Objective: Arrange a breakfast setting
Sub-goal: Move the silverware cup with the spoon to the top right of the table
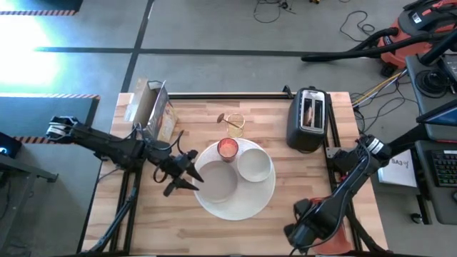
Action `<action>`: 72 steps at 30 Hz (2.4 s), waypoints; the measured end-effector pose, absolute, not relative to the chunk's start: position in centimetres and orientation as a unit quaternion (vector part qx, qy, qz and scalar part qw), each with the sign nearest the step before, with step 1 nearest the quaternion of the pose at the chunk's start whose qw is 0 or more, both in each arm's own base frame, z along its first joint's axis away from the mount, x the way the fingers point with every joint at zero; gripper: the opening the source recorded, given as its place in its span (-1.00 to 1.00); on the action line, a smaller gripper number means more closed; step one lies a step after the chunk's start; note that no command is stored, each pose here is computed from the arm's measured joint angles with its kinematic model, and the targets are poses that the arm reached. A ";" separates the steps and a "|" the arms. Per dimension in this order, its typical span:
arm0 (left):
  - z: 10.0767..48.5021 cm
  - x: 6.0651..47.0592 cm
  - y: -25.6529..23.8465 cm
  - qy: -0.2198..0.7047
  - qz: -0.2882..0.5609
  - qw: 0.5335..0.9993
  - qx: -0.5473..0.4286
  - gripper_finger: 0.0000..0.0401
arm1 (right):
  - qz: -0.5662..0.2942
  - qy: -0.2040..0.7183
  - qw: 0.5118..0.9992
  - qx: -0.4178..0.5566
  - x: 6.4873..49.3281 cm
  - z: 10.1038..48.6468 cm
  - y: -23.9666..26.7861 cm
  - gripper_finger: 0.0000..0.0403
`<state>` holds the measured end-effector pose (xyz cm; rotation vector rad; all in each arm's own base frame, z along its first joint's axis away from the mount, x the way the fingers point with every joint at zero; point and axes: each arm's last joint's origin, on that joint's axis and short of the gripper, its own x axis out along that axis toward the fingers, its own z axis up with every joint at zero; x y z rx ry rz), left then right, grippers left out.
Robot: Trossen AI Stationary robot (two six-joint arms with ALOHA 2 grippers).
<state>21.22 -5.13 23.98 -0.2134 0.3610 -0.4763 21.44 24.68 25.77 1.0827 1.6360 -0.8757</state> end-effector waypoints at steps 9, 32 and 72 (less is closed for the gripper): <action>24.5 19.6 -2.6 0.194 -0.244 0.945 -0.097 -0.38 | -0.406 0.682 0.472 0.384 21.6 26.1 21.7 -0.18; 27.5 19.6 -2.2 0.128 -0.221 0.957 -0.137 -0.42 | -0.413 0.443 0.793 0.065 20.7 34.0 6.1 -0.17; 25.4 21.9 -4.6 0.212 -0.276 0.924 -0.156 -0.42 | -0.150 0.395 0.906 0.015 25.5 31.0 -6.9 -0.23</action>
